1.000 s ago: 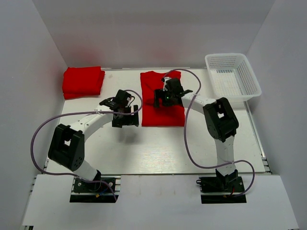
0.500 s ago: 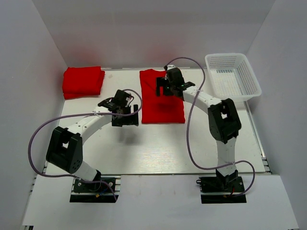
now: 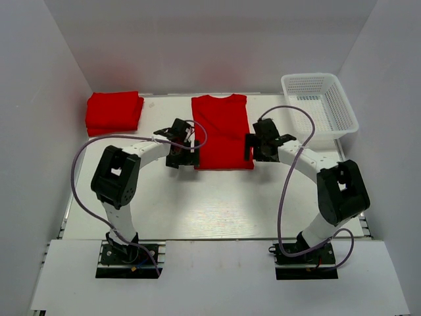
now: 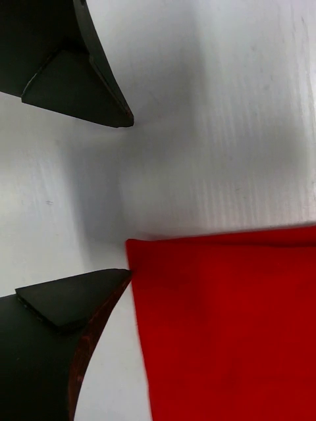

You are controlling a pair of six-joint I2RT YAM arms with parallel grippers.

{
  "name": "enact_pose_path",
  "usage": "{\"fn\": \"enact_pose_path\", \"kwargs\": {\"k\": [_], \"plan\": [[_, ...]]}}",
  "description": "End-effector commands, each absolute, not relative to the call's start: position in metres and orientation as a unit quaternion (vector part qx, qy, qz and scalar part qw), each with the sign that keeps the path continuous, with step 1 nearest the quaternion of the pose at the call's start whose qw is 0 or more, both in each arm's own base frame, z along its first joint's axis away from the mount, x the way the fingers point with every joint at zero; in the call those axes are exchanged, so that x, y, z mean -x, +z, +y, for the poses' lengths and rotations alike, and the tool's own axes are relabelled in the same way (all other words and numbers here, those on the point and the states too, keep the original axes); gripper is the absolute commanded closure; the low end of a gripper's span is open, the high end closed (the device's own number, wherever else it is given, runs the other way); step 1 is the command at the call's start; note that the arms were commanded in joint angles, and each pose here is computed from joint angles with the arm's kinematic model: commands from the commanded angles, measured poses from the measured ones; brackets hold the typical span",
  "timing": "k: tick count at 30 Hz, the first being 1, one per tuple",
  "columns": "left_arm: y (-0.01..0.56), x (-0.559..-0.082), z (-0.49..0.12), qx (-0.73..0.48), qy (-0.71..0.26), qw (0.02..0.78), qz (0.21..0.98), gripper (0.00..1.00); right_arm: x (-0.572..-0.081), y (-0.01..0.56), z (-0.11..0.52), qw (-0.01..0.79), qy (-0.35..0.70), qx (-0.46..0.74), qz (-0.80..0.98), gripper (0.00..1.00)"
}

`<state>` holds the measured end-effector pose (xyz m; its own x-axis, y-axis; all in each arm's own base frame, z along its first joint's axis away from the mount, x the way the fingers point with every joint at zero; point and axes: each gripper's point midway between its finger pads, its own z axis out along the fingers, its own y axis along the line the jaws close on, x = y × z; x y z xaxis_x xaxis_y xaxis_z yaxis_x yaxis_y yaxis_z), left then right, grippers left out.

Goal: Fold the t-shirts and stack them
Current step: Grab one side of the 2/3 rectangular tshirt with both arms

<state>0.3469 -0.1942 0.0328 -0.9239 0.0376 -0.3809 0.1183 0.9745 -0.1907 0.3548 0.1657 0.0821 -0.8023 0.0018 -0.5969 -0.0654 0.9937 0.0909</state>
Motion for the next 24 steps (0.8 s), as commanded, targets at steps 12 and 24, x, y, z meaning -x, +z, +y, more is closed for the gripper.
{"fn": "enact_pose_path", "kwargs": {"k": [12, 24], "plan": [[0.01, -0.359, -0.223, -0.075, -0.094, 0.202, 0.972, 0.25, -0.356, 0.053, 0.156, 0.269, 0.055, -0.011, 0.962, 0.1], [-0.03, -0.331, -0.25, -0.101, -0.114, 0.152, 0.977, 1.0, -0.343, 0.046, 0.159, 0.257, 0.076, -0.009, 0.963, 0.12]]}}
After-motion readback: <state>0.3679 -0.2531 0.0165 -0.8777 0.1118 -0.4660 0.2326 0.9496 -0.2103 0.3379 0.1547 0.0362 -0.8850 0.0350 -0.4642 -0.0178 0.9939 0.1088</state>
